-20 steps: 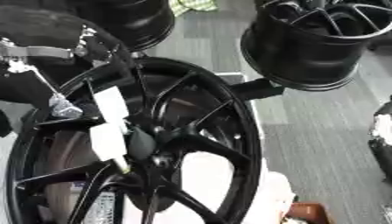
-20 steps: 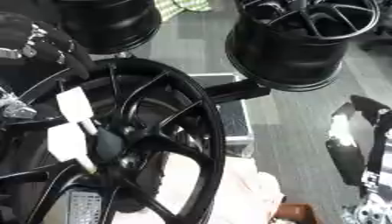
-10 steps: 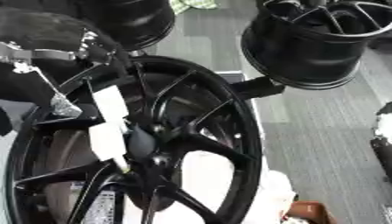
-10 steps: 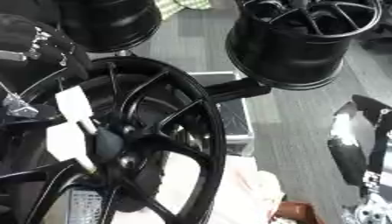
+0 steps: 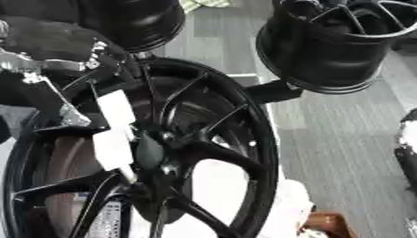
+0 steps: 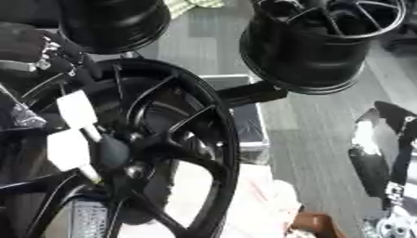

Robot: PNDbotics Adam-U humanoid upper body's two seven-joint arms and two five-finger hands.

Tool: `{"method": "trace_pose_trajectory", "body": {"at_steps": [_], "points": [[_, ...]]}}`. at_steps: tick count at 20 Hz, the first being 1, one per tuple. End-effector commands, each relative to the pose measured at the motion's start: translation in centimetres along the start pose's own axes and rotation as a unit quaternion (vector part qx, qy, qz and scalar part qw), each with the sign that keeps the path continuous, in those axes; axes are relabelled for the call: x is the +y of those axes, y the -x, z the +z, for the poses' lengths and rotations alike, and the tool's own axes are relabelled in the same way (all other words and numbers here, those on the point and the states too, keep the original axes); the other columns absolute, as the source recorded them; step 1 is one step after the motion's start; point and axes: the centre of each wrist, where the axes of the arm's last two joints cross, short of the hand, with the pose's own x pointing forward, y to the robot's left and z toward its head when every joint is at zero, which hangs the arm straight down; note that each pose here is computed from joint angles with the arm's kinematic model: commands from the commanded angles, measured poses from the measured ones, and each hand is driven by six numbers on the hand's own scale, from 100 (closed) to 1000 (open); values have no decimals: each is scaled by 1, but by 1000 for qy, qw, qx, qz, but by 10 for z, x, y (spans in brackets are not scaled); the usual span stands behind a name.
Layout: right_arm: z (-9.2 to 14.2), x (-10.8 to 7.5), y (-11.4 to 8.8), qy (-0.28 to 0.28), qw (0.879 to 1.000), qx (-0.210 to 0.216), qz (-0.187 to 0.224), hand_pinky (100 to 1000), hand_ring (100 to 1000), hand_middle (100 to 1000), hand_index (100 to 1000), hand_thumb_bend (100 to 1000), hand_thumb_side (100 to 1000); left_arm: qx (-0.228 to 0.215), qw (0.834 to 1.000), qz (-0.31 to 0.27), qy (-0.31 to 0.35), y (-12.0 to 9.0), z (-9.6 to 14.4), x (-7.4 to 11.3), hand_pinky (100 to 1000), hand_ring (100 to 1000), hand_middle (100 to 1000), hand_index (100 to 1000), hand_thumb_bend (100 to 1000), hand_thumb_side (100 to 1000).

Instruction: Pull the pin out of the wheel hub.

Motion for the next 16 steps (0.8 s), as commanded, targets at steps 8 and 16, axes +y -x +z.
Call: {"method": "trace_pose_trajectory", "body": {"at_steps": [8,16], "points": [[-4,1,-6,7,1000,-8,-13,857,774,584,703,100,469,-105,972,-120,172,8,4,0,821,803,737,781,347,356],[-3,2,-7,10,1000,-4,-16,857,774,583,703,100,472,-119,975,-98,161,10,0,-6,801,760,665,747,189,308]]}}
